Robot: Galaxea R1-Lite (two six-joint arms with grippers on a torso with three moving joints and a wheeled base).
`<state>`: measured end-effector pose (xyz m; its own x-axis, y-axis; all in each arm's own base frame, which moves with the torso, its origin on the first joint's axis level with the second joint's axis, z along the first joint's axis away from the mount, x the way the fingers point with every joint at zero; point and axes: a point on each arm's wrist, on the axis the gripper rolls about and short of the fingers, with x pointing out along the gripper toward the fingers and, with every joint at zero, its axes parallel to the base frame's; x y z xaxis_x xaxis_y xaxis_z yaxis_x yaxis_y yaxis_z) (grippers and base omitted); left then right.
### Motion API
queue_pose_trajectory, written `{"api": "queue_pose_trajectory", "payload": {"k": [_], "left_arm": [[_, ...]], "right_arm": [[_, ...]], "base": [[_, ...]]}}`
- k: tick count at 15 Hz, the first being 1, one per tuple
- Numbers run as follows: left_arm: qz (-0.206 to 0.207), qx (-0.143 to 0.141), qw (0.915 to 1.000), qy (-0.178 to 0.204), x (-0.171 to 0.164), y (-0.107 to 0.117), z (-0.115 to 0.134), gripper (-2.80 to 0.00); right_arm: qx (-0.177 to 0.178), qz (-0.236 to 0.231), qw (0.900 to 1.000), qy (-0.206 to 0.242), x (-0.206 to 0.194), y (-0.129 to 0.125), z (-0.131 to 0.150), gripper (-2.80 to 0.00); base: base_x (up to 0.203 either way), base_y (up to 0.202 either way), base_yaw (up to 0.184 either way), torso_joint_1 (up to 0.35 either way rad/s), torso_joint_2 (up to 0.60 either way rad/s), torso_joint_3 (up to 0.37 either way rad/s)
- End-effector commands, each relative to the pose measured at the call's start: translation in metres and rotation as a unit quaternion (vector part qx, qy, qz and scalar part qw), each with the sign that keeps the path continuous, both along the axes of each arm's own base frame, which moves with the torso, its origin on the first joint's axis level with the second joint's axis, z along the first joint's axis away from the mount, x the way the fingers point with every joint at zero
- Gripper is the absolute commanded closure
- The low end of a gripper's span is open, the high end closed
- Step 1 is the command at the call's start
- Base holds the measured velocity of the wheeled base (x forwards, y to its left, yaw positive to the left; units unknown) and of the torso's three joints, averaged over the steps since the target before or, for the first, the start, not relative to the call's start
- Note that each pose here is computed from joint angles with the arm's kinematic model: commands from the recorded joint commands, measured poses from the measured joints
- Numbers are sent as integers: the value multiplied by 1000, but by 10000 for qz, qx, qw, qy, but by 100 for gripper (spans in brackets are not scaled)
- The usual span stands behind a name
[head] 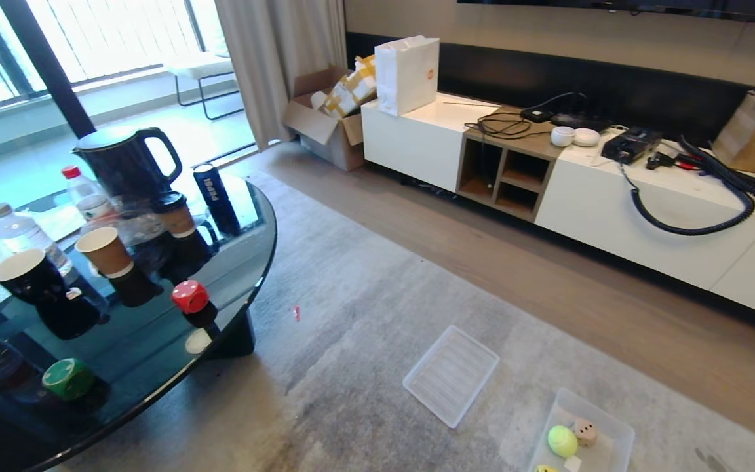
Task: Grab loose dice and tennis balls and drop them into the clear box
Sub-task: Pick up toys out of the box
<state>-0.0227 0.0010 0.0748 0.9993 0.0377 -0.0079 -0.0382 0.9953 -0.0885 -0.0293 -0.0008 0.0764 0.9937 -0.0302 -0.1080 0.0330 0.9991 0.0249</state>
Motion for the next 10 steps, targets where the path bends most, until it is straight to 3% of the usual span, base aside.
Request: {"api": "queue_pose_trajectory", "payload": {"k": [1, 10], "left_arm": [[-4, -8, 10000, 4, 0, 0, 0, 0], [4, -31, 10000, -2, 0, 0, 0, 0]], "right_arm": [[2, -3, 10000, 15, 0, 0, 0, 0], [2, -3, 10000, 11, 0, 0, 0, 0]], "base": [[1, -9, 163, 1, 2, 7], [1, -9, 164, 2, 4, 2]]}}
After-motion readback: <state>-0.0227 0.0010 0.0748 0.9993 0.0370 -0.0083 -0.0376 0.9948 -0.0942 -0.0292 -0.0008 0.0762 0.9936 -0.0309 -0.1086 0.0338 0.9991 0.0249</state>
